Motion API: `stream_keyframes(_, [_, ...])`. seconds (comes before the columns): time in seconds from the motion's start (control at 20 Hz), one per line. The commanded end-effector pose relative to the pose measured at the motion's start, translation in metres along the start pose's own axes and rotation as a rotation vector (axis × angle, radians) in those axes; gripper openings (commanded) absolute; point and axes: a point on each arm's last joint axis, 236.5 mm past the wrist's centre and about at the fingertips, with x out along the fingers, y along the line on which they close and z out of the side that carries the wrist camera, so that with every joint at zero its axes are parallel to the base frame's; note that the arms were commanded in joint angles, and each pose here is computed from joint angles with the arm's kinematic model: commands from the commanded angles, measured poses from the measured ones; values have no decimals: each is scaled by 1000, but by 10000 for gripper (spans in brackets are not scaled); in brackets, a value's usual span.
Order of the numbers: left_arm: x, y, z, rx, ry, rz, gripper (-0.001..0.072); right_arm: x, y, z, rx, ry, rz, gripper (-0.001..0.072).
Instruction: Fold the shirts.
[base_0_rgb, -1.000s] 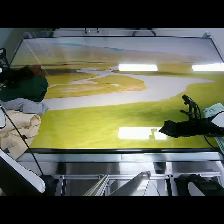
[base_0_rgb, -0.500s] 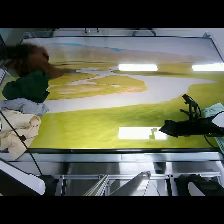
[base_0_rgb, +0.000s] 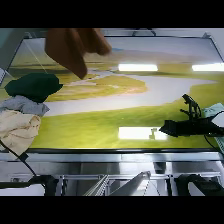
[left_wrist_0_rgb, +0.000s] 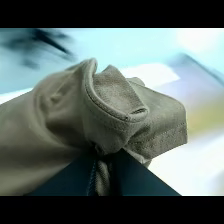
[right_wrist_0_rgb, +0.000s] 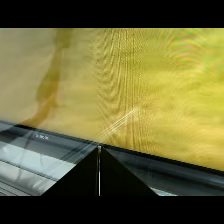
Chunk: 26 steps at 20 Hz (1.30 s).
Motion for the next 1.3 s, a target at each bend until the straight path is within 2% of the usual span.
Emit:
stream_keyframes(0.0, [14,-100,-66,-89,260,-236,34,0,0,0,0,1,0,16])
stream_keyframes(0.15, [36,-137,-136,-166,452,-323,36,0,3,-2,7,9,11,15])
stream_keyframes(0.2, [43,-142,-155,-183,494,-335,187,0,7,-2,14,9,28,15])
stream_keyframes(0.25, [49,-145,-172,-198,528,-336,482,0,11,-3,21,13,45,15])
stream_keyframes(0.3, [54,-143,-183,-217,543,-331,720,-1,13,-7,24,28,55,15])
stream_keyframes(0.5, [43,-99,-196,-297,599,-270,719,-2,19,-24,25,102,77,16])
stream_keyframes(0.65, [11,-49,-243,-411,764,-171,718,-2,19,-24,27,102,80,17])
stream_keyframes(0.7, [3,-37,-260,-462,801,-155,718,0,21,-19,36,85,89,43])
stream_keyframes(0.75, [-3,-25,-280,-519,831,-135,717,2,20,-14,46,73,91,229])
stream_keyframes(0.8, [-6,-16,-302,-559,855,-122,717,6,17,-14,56,81,86,510])
stream_keyframes(1.1, [1,6,-411,-658,918,-36,714,45,-10,-20,185,151,63,511])
stream_keyframes(1.15, [4,9,-422,-676,936,-35,698,50,-14,-21,187,163,58,451])
stream_keyframes(1.25, [13,2,-443,-694,1009,-69,697,62,-18,-28,167,206,49,429])
